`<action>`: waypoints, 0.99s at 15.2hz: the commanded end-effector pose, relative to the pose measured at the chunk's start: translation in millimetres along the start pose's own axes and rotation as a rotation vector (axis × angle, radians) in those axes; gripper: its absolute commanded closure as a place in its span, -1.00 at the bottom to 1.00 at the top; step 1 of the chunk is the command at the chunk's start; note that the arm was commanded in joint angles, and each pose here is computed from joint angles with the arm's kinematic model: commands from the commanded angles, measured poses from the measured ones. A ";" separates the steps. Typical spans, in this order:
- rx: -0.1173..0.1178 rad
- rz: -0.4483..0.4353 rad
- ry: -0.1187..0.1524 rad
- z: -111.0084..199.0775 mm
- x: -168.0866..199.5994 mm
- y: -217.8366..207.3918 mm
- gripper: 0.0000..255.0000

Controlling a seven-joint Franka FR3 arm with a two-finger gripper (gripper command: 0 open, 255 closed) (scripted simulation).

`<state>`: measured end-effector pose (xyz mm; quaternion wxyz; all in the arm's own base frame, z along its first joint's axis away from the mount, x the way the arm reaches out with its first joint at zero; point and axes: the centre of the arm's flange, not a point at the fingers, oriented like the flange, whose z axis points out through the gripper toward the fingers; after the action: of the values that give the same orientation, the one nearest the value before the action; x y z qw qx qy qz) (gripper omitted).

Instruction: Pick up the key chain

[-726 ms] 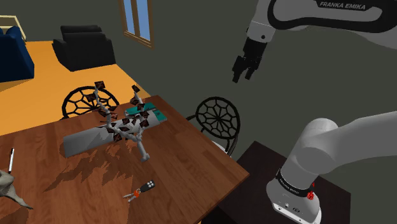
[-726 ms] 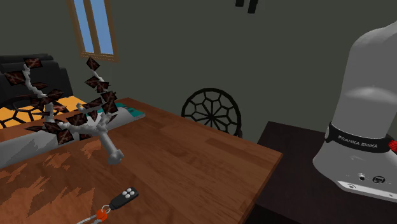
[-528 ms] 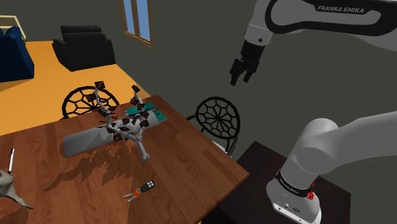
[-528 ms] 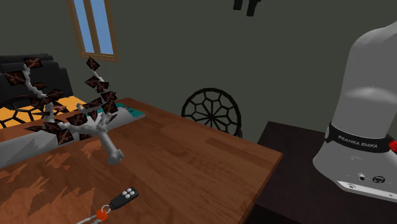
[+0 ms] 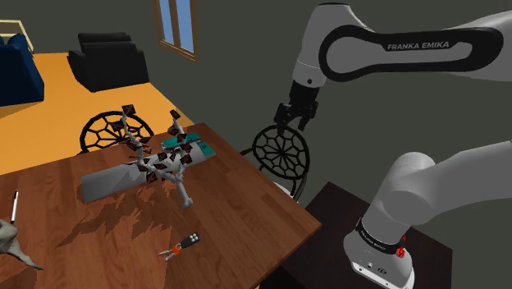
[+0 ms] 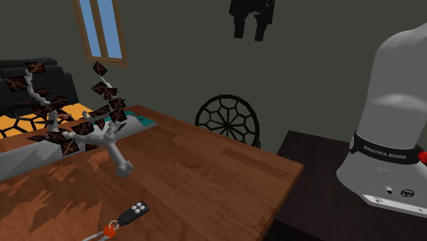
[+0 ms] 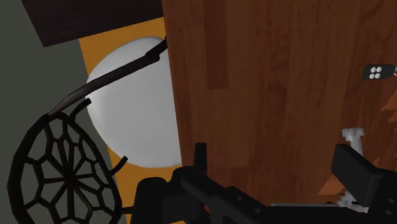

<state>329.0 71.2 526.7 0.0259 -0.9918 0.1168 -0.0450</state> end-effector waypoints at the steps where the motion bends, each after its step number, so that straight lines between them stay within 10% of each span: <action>1: -0.004 0.031 -0.005 18.5 1.6 -21.1 -1.00; 15: -0.037 0.229 -0.038 146.7 -0.8 -158.3 -1.00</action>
<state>371.4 218.7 400.9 0.0143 -0.9748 0.2215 -0.0226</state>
